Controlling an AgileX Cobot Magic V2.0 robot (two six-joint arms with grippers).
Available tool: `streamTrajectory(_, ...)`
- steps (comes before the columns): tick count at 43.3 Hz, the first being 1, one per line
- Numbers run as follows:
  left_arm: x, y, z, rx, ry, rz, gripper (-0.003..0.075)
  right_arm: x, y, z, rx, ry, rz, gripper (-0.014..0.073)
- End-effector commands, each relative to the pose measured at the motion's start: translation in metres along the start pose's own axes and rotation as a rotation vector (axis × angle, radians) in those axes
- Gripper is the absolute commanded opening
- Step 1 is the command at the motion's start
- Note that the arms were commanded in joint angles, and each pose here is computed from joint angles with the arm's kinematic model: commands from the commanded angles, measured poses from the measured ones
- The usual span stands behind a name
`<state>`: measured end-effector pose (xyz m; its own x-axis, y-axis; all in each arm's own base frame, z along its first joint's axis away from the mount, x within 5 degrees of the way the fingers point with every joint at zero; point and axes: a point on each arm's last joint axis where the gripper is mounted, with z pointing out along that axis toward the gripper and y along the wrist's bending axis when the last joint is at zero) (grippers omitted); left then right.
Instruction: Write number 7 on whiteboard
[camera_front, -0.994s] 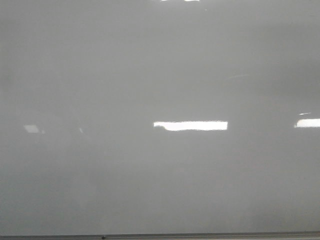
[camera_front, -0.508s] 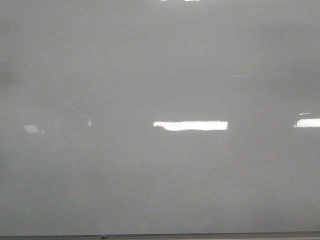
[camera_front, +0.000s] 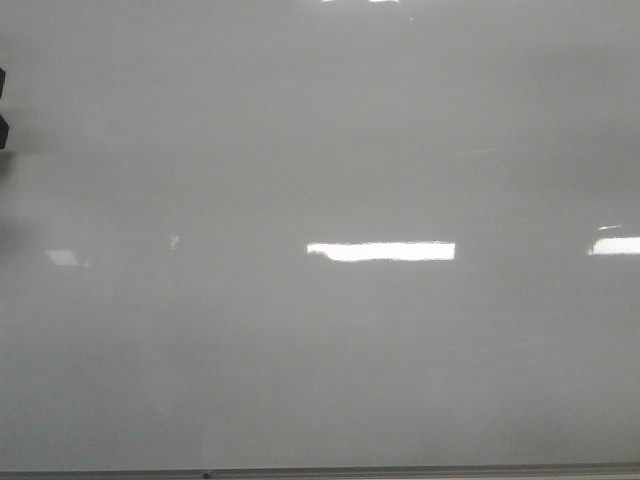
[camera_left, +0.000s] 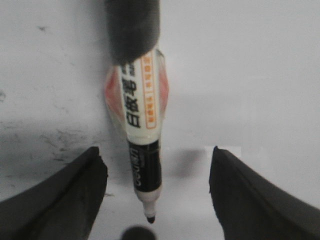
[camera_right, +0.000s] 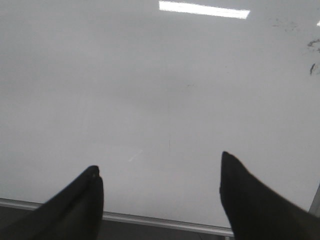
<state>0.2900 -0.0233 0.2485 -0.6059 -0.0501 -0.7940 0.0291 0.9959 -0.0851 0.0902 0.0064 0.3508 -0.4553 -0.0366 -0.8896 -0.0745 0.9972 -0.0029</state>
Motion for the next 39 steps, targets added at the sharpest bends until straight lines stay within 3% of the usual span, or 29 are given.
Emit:
streamTrajectory(1,-0.022,-0.003,-0.006,0.010,-0.147,-0.006,0.0436,-0.013,0.000,-0.003,0.000,-0.085,-0.007,0.0520)
streamTrajectory(6,-0.023,-0.003,-0.003,0.009,-0.165,-0.006,0.0388,-0.013,0.000,-0.003,0.000,-0.085,-0.007,0.0520)
streamTrajectory(21,-0.023,-0.003,-0.002,0.008,-0.161,-0.006,0.0092,-0.014,0.000,-0.003,0.000,-0.092,-0.007,0.0520)
streamTrajectory(31,-0.024,-0.004,-0.013,0.012,-0.140,0.003,-0.0001,-0.016,0.000,-0.003,0.001,-0.115,-0.007,0.0520)
streamTrajectory(39,-0.034,-0.007,-0.051,0.019,-0.033,0.058,-0.0021,-0.018,0.000,-0.006,0.001,-0.120,-0.008,0.0520)
